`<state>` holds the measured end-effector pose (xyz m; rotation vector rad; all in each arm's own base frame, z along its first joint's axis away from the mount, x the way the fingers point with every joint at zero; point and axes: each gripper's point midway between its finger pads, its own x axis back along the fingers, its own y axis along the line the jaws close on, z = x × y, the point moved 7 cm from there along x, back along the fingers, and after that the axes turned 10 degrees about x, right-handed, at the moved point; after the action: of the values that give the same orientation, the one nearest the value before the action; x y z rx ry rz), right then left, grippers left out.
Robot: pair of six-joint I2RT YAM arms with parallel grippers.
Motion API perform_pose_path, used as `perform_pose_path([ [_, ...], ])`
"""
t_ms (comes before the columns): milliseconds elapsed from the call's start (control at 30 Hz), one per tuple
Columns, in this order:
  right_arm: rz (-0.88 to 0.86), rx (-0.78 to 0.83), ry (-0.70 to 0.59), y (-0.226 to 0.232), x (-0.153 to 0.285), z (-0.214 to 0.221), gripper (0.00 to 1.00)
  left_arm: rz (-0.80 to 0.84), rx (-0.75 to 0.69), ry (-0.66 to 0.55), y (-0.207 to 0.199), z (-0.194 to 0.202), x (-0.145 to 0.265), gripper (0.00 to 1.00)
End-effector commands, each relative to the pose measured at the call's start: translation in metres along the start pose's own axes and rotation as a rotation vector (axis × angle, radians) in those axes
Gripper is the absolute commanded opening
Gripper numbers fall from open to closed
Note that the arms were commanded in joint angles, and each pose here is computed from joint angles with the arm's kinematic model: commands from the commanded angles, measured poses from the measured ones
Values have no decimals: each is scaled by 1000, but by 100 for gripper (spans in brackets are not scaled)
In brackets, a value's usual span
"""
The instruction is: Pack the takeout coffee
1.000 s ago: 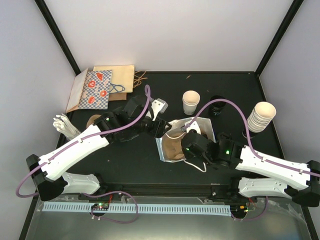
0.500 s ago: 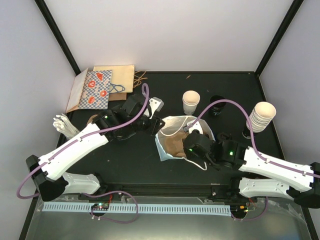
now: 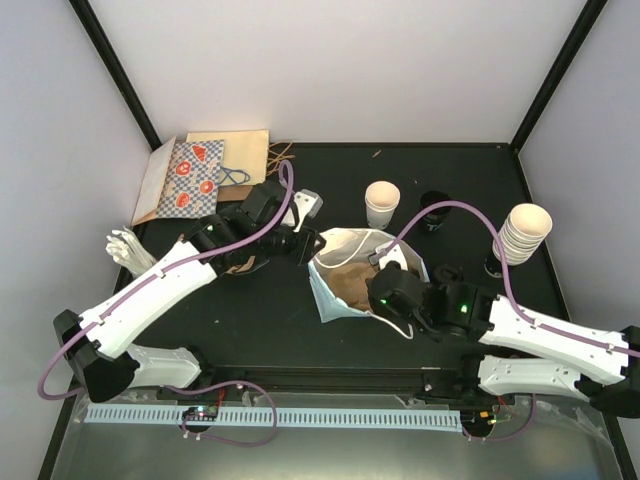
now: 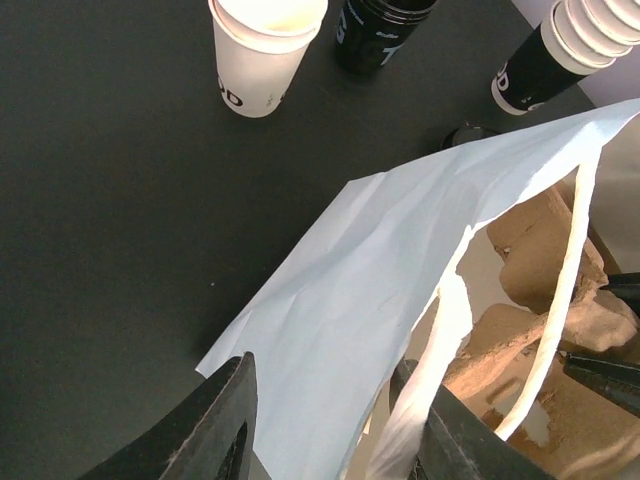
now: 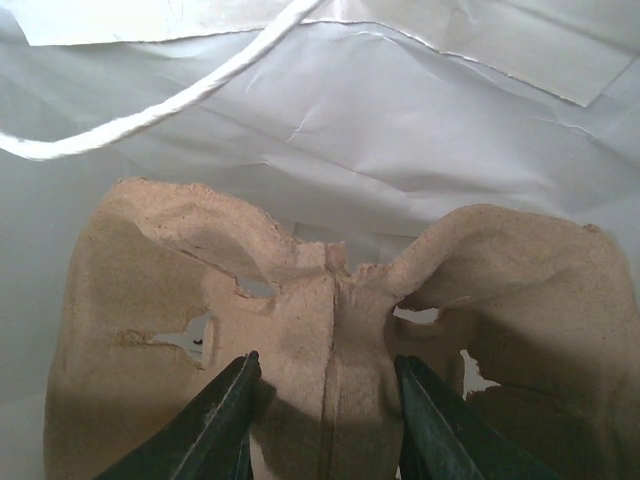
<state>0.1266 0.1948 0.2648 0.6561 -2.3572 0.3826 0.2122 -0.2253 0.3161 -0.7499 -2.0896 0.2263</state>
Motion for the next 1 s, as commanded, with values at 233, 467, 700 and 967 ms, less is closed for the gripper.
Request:
perform_pose_path([
  [233,20,1,21,-5,-1,13,37,-1,14,0,9,-9,6,38],
  [467,23,-1,23,-6,-1,15,37,3,23,13,13,-9,5,37],
  [700,31,21,61,0,-9,15,37,158,29,18,-2,-13,15,37],
  [967,52,28,107,4,-10,6,38,311,13,37,-18,-11,23,37],
])
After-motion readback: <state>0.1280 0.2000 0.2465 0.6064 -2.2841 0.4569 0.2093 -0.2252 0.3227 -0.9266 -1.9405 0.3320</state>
